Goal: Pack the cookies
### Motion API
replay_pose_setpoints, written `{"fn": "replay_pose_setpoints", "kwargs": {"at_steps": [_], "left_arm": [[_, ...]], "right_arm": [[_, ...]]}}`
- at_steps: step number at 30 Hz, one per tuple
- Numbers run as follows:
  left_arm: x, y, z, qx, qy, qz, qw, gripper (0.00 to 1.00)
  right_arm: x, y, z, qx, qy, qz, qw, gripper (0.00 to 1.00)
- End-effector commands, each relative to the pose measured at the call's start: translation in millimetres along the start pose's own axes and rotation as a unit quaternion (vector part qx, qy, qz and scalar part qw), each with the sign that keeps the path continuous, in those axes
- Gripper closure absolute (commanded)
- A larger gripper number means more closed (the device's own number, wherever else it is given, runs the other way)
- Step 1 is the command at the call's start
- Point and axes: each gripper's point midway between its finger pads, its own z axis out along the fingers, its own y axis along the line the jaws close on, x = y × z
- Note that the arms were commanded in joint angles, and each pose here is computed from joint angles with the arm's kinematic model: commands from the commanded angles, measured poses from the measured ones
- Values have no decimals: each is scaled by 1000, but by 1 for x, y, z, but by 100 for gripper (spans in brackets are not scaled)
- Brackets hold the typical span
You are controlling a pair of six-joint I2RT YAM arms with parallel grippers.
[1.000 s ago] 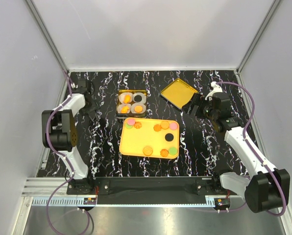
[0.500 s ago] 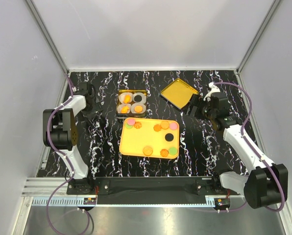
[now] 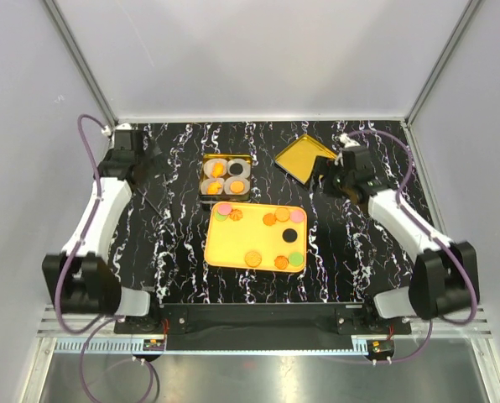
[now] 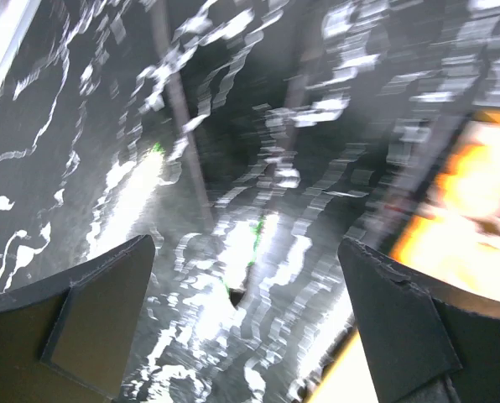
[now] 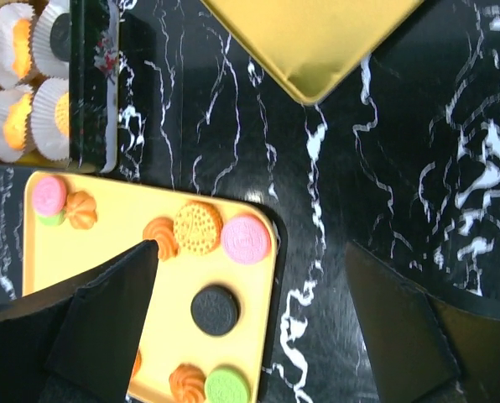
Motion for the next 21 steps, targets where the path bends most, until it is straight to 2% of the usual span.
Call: {"fn": "replay_pose_setpoints", "kwargs": {"at_steps": [1,3,4,7,8,11,14,21], "left_arm": [[-2,-60,-64,119,-46,57,990,1],[5,-76,-94,155,-64,85,982,1],[20,-90,-107,184,-61,106,975,1],[36,-104,-141,250,-66,114,959,1],[37,-109,-158,285,-74,112,949,1],[50,-117,-181,326,-74,121,935,1],[66,-127,-186,351,-63,130,925,2],[90,-129,-186,380,-47,136,914,2]], "right_arm": [[-38,7,17,46,-22,-43,998,0],[-68,18,26,48,-43,-52,997,2],[-62,12,47,59,-16,-65,996,3],[-73,12,80,73,13,-104,992,14],[-75,10,87,80,16,-112,990,15],[-73,4,115,94,42,-135,986,18],[-65,2,140,99,68,-151,981,25],[-45,10,180,93,104,-203,969,30]]}}
